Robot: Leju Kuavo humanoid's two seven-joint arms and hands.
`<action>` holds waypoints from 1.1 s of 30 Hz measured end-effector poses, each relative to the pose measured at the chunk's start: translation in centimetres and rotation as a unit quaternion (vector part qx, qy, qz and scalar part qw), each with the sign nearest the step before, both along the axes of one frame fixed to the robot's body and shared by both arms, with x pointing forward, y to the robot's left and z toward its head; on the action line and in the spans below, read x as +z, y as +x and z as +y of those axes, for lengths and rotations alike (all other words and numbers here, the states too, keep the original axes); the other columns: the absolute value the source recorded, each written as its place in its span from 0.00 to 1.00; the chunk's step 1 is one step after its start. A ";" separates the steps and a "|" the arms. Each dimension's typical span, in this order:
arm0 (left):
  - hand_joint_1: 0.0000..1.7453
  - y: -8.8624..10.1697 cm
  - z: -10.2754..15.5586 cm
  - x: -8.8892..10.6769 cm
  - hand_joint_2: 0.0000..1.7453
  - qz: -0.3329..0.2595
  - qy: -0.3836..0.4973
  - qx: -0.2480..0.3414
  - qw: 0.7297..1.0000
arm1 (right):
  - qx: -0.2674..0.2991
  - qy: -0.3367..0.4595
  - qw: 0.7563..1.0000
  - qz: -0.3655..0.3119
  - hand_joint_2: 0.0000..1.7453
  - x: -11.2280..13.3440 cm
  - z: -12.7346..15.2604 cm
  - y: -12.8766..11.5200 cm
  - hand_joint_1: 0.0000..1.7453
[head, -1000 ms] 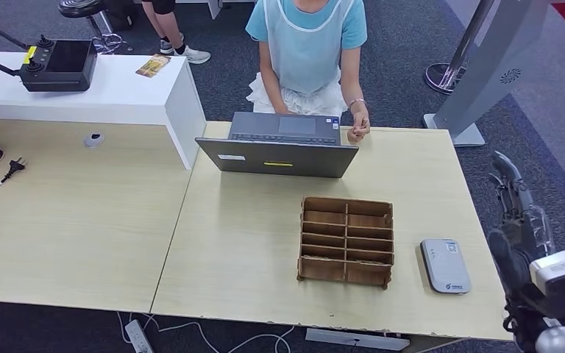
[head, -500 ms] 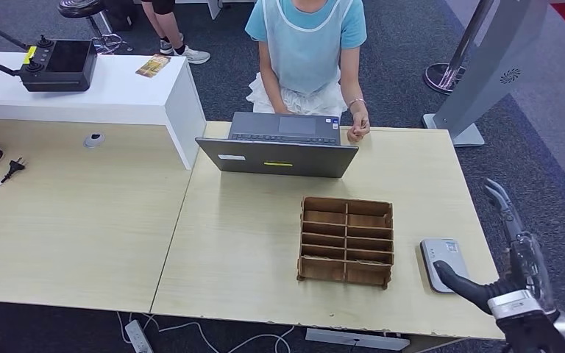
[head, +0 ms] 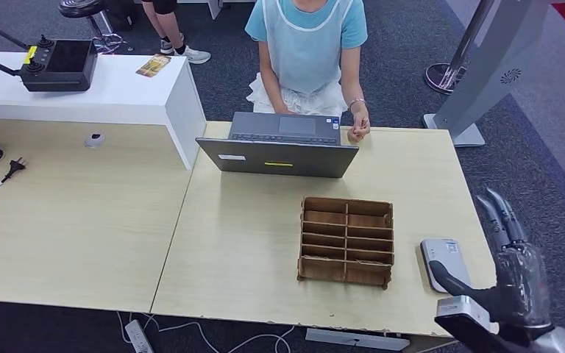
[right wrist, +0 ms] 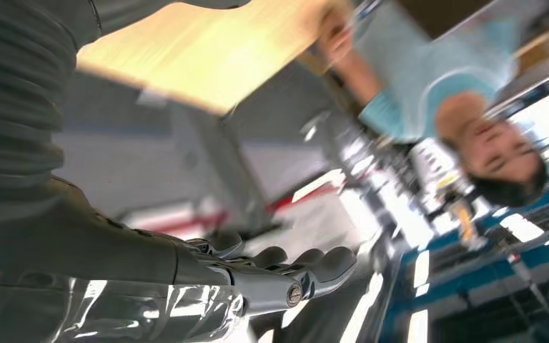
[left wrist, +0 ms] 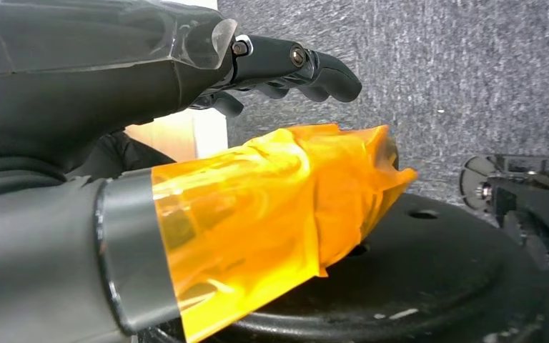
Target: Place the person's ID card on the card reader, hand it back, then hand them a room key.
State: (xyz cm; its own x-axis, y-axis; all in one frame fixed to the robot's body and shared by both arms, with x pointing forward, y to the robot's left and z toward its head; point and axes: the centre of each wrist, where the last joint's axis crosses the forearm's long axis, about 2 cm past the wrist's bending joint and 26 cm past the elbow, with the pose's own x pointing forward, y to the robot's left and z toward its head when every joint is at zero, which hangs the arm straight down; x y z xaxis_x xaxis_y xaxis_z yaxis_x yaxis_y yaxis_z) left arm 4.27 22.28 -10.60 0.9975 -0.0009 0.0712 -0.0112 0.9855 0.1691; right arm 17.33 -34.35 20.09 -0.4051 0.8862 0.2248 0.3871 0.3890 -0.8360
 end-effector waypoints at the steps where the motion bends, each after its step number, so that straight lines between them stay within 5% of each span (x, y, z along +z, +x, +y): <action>1: 0.00 0.0 0.0 0.0 0.00 0.002 0.000 -0.001 1.000 | -0.025 -0.026 0.999 -0.013 1.00 -0.1 0.3 -0.2 0.00; 5: 0.00 0.0 -0.1 0.0 0.00 0.005 -0.002 -0.005 1.000 | -0.077 -0.071 0.994 -0.028 1.00 -0.6 1.5 -0.6 0.00; 24: 0.00 0.2 -0.2 0.0 0.00 0.009 -0.007 -0.010 1.000 | -0.031 -0.142 0.987 0.074 1.00 -2.5 4.1 -0.1 0.01; 33: 0.00 0.2 -0.2 0.0 0.00 0.009 -0.008 -0.010 1.000 | -0.033 -0.157 0.982 0.098 1.00 -3.0 4.6 0.1 0.19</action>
